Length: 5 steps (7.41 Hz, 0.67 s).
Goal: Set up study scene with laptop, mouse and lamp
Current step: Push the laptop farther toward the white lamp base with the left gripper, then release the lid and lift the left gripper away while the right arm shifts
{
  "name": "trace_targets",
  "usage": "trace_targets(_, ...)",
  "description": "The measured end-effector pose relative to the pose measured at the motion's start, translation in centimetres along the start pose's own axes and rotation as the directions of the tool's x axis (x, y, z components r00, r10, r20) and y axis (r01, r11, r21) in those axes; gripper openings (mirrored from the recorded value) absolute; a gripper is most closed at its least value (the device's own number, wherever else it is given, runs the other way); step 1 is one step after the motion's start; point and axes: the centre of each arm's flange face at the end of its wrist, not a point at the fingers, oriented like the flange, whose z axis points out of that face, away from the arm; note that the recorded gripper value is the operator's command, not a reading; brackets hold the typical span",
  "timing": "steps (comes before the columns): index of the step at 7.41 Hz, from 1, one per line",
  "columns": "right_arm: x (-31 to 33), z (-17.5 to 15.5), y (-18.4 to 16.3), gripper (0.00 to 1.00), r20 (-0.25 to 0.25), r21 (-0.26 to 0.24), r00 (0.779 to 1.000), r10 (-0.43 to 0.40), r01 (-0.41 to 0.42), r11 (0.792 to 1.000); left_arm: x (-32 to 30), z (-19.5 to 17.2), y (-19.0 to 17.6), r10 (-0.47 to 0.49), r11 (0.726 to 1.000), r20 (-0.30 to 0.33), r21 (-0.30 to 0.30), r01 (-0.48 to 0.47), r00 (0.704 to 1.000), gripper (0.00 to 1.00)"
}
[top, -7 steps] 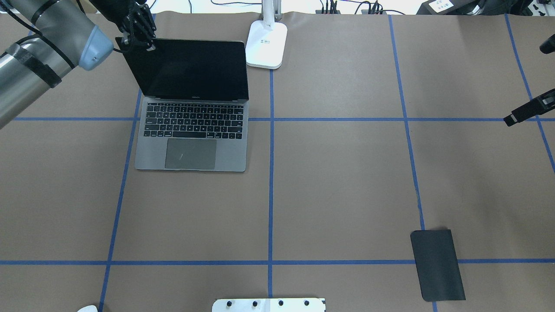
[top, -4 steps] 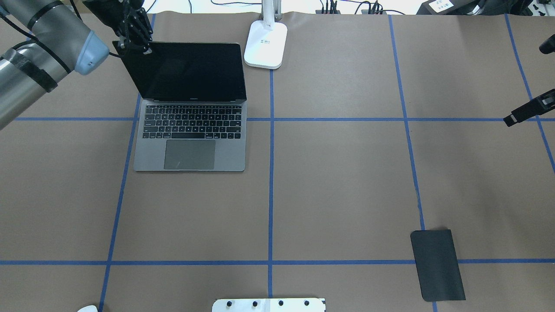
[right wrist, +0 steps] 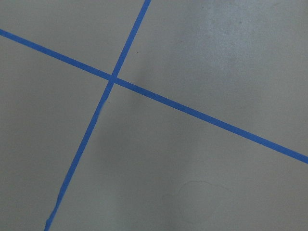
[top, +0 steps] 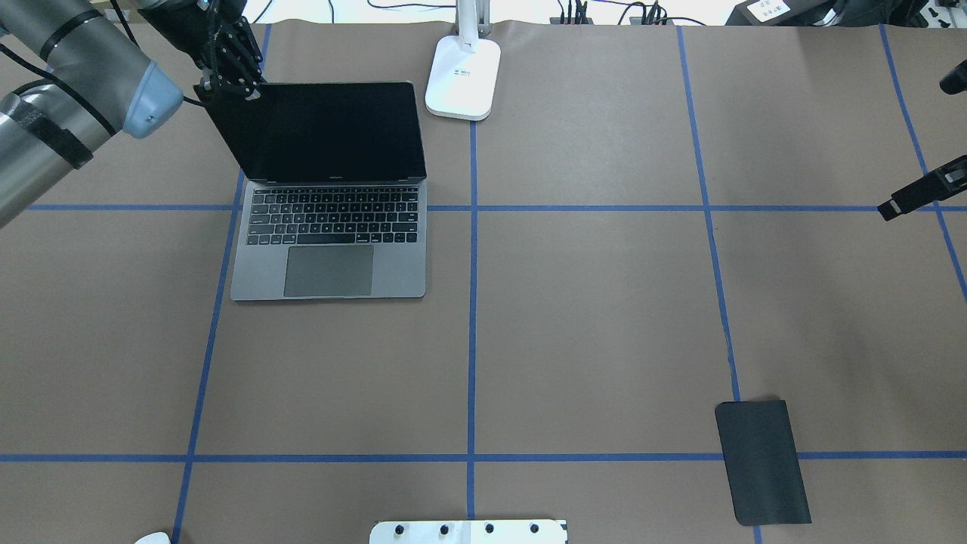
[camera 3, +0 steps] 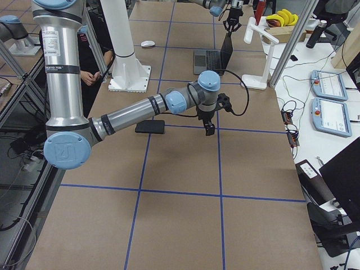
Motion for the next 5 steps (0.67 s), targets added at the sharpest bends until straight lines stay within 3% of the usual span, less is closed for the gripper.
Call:
trace_targets(3,0.1,0.2,0.0,1.0,0.0,-0.004,1.0,-0.001,0.001,1.0,0.6,-0.8,-1.2,0.029,0.999,0.013,0.013,-0.029,0.999,0.99)
trace_targets(5,-0.3,0.2,-0.3,1.0,0.004,-0.003,1.0,-0.002,0.002,1.0,1.7,-2.9,-1.1,0.038,0.999,0.04,0.027,-0.039,0.998,1.0)
